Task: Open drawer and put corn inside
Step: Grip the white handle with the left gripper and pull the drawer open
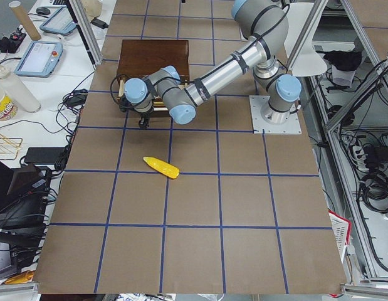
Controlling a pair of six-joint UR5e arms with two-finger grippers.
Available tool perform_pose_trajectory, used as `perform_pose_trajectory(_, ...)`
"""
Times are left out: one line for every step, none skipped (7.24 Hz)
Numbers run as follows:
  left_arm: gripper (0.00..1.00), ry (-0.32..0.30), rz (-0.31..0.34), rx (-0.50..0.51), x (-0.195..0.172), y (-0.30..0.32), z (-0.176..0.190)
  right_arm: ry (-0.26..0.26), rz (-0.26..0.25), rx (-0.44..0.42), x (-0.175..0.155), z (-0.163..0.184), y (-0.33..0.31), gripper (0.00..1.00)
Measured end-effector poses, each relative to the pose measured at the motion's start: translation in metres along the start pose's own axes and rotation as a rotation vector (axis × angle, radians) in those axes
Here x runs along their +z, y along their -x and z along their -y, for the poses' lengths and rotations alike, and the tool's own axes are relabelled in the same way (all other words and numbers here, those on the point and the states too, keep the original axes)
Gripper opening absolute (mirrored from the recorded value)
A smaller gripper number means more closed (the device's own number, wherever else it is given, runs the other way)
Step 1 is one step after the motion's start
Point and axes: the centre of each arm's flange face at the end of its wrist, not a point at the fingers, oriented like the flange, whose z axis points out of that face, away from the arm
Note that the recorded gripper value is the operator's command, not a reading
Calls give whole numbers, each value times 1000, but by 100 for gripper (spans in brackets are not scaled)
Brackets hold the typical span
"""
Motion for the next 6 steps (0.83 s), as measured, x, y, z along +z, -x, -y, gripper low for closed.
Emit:
perform_pose_trajectory(100, -3, 7, 11, -4, 2, 1, 0, 0, 0, 0, 0, 0, 100)
perform_pose_trajectory(100, -3, 15, 25, -6, 3, 1, 0, 0, 0, 0, 0, 0, 100)
perform_pose_trajectory(100, 1, 23, 39, -6, 5, 2, 0, 0, 0, 0, 0, 0, 100)
perform_pose_trajectory(100, 3, 29, 46, -7, 8, 5, 1, 0, 0, 0, 0, 0, 100)
perform_pose_trajectory(100, 4, 36, 50, -9, 11, 8, 1, 0, 0, 0, 0, 0, 100)
perform_pose_trajectory(100, 5, 43, 51, -13, 13, 10, 1, 0, 0, 0, 0, 0, 100)
